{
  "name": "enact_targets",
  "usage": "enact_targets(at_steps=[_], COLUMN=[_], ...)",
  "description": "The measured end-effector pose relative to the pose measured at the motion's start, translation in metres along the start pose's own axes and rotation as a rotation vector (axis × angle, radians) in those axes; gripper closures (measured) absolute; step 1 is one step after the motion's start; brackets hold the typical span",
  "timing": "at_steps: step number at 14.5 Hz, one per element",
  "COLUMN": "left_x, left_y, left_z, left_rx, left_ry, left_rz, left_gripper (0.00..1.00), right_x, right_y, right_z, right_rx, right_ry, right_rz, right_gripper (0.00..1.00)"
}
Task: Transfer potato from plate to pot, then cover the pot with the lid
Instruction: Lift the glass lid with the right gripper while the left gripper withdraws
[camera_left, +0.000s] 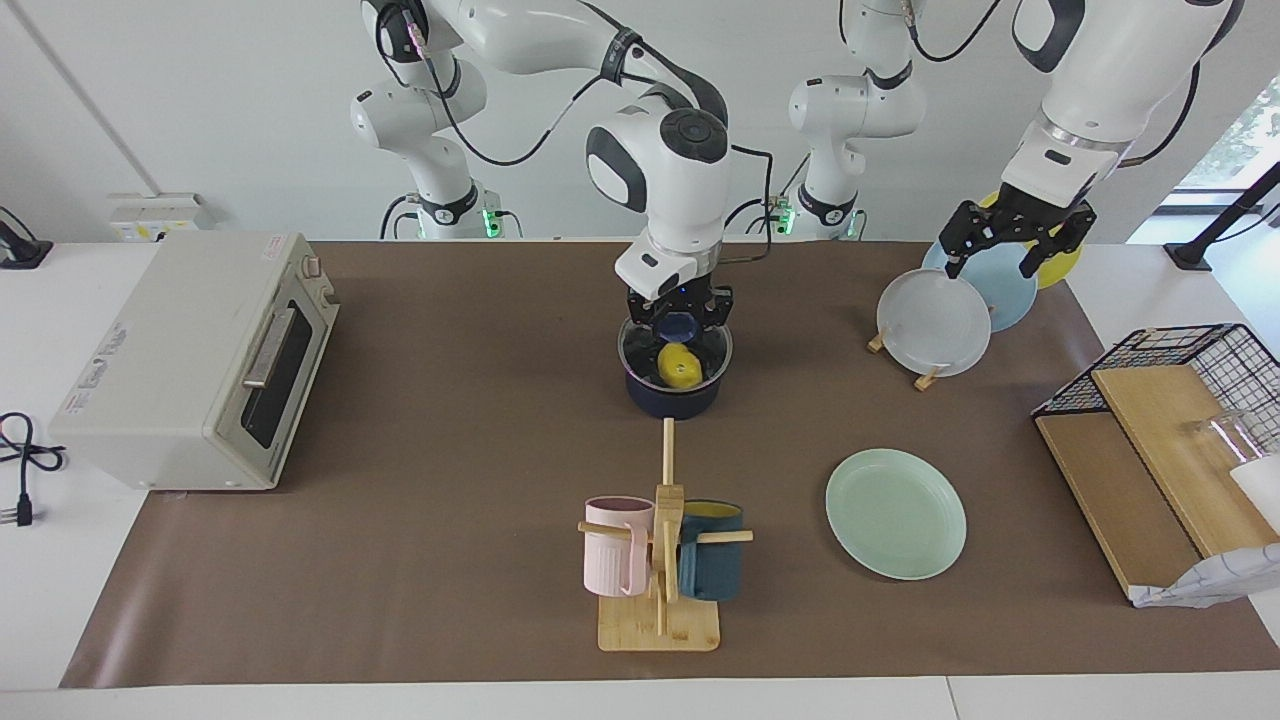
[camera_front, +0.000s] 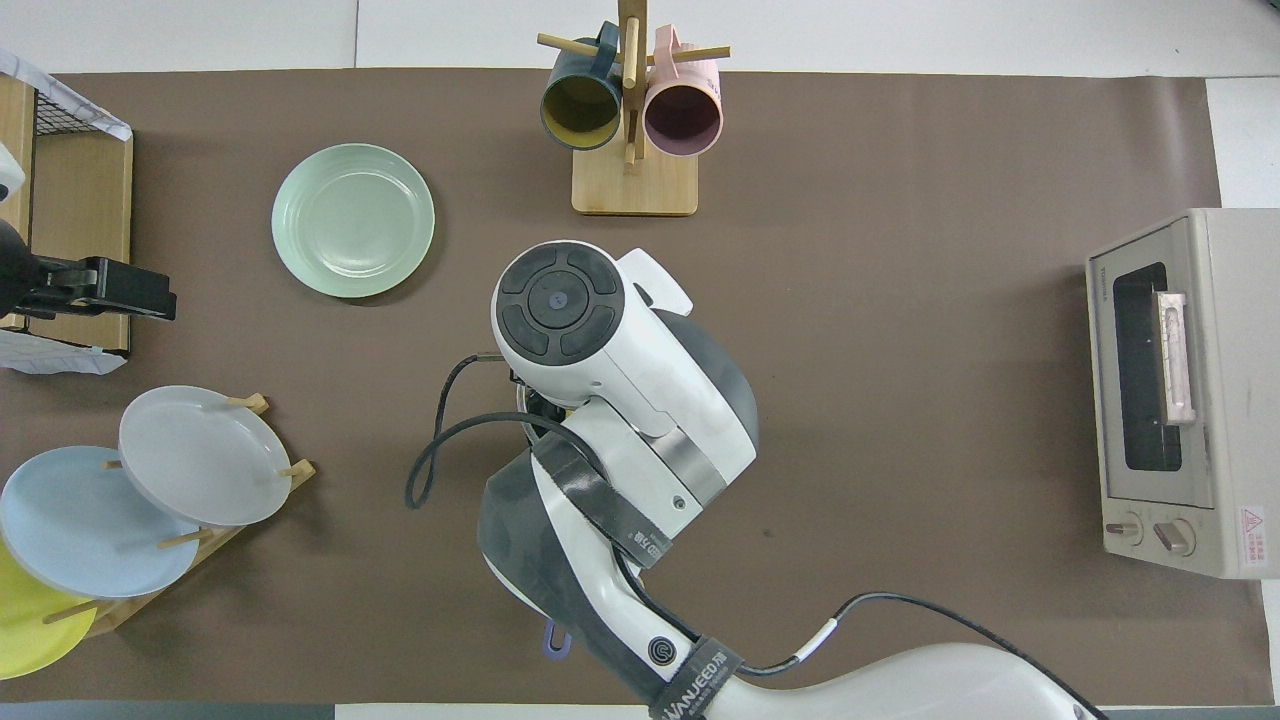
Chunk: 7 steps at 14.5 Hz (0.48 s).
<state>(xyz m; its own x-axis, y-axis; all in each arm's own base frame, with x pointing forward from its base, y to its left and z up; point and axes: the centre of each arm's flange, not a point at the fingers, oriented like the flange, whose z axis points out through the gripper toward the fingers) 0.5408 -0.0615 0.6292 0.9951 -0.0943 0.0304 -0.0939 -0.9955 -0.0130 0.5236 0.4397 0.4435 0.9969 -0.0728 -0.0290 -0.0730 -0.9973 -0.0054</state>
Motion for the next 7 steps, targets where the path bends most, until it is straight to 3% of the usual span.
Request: enact_targets(at_steps=[7], left_x=[-0.001], left_y=[0.001], left_z=[-0.004], left_rx=[0.0], left_ry=[0.004], left_rz=[0.002], left_gripper=[0.0], right_x=[-0.009], right_y=[-0.004], right_z=[0.022], right_rx=[-0.028], right_ry=[-0.029], right_rz=[-0.001], right_gripper=[0.34])
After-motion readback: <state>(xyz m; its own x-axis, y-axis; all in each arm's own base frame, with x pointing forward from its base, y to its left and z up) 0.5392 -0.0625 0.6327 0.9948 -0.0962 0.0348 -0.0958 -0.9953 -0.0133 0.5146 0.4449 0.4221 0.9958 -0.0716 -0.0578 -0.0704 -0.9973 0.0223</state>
